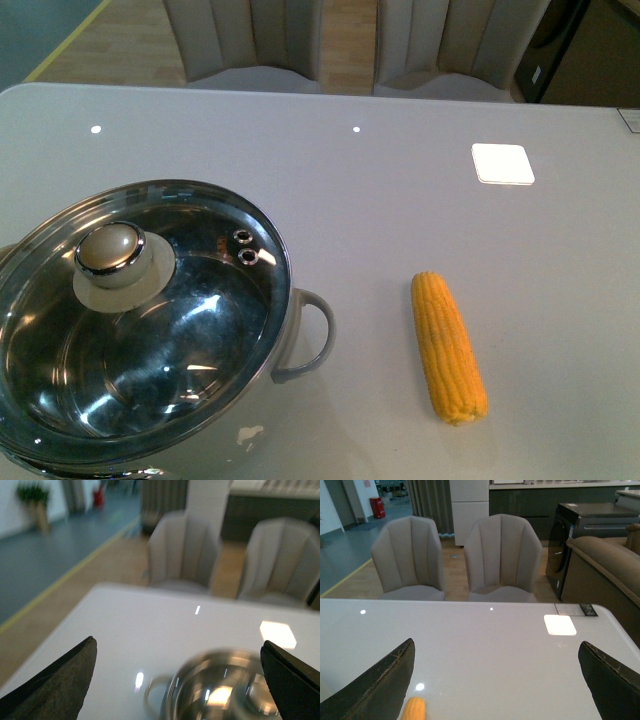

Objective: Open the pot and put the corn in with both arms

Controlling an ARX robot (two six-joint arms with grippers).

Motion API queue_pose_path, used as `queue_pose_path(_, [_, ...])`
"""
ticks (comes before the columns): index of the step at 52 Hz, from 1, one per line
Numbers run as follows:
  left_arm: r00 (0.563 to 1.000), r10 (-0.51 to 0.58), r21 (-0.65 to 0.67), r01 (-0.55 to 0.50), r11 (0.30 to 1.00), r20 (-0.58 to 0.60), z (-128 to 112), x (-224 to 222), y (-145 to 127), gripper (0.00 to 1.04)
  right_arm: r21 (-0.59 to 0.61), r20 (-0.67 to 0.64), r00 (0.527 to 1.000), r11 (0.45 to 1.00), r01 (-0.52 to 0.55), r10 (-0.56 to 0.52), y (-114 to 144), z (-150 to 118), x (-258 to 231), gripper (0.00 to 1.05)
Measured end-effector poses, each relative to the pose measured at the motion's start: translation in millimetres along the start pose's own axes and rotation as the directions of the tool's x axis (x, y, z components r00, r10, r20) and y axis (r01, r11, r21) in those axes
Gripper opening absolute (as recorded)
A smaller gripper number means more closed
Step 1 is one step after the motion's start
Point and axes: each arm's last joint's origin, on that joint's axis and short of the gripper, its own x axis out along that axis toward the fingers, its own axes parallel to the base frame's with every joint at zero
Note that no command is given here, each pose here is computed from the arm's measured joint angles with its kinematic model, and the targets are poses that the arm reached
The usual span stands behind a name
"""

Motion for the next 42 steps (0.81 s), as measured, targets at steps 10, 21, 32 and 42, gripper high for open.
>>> queue_pose_path(10, [0.886,0.143,0.047,-0.136,0.99,-0.441,-9,3,-1,0.98,0.0,0.001,1.0,1.0,0.0,0.0,0,0,0,0.96])
queue_pose_path(21, [0.9,0.119,0.045,-0.111,0.993,-0.418,0,13,-11,0.98,0.0,0.001,1.0,1.0,0.0,0.0,0,0,0,0.96])
queue_pose_path(32, [0.924,0.058,0.056,-0.04,0.998,-0.379,7,40,-38,0.98,0.0,0.001,1.0,1.0,0.0,0.0,0,0,0,0.96])
queue_pose_path(42, [0.936,-0.058,0.037,0.076,0.996,-0.347,-5,72,-75,0.98,0.0,0.001,1.0,1.0,0.0,0.0,0,0,0,0.96])
